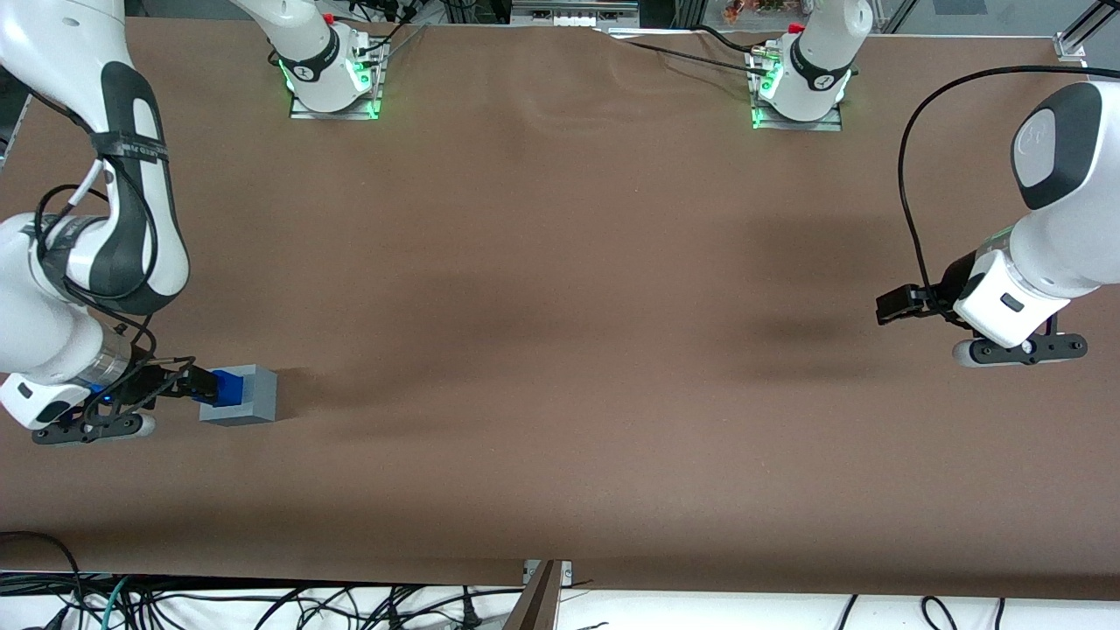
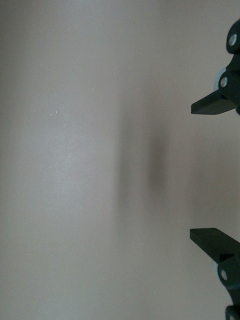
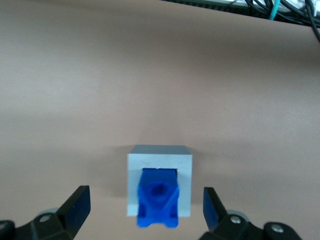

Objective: Insert blue part into gray base with right arm

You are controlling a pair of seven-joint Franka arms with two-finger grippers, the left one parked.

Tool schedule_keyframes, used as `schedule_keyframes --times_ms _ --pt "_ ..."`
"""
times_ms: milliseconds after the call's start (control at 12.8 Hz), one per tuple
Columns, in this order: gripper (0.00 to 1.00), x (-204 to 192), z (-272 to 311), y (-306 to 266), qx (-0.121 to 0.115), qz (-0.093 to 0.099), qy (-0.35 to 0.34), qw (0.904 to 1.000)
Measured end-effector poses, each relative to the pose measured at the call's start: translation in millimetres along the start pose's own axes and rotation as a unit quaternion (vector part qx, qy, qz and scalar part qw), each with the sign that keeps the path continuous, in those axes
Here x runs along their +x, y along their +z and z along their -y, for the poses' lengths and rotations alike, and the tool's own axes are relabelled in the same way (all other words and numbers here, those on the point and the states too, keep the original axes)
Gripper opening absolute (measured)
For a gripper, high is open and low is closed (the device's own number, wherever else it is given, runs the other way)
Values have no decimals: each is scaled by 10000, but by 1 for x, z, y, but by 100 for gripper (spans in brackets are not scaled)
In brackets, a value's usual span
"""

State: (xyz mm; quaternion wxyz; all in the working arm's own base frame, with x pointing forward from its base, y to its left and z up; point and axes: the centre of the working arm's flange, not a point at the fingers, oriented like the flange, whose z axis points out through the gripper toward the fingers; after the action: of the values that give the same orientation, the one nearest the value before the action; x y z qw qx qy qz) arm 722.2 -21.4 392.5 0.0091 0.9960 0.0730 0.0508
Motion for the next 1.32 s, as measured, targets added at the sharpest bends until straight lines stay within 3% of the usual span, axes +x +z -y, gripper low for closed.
schedule_keyframes --times_ms 311,467,623,778,934,1012,1168,1323 --pt "100 3 28 -71 138 -1 -202 9997" --pt "100 -5 39 -93 198 116 -293 9993" --pt "100 -11 50 -117 -107 164 -535 9984" --pt "100 -18 56 -157 -391 -52 -691 9968" --pt "100 -33 44 -196 -402 -402 -603 9966" --pt "100 -49 29 -201 -365 -398 -480 9974" --pt "100 -80 6 -195 -239 -202 -372 9988" --pt "100 -98 17 -190 -129 124 -457 9988"
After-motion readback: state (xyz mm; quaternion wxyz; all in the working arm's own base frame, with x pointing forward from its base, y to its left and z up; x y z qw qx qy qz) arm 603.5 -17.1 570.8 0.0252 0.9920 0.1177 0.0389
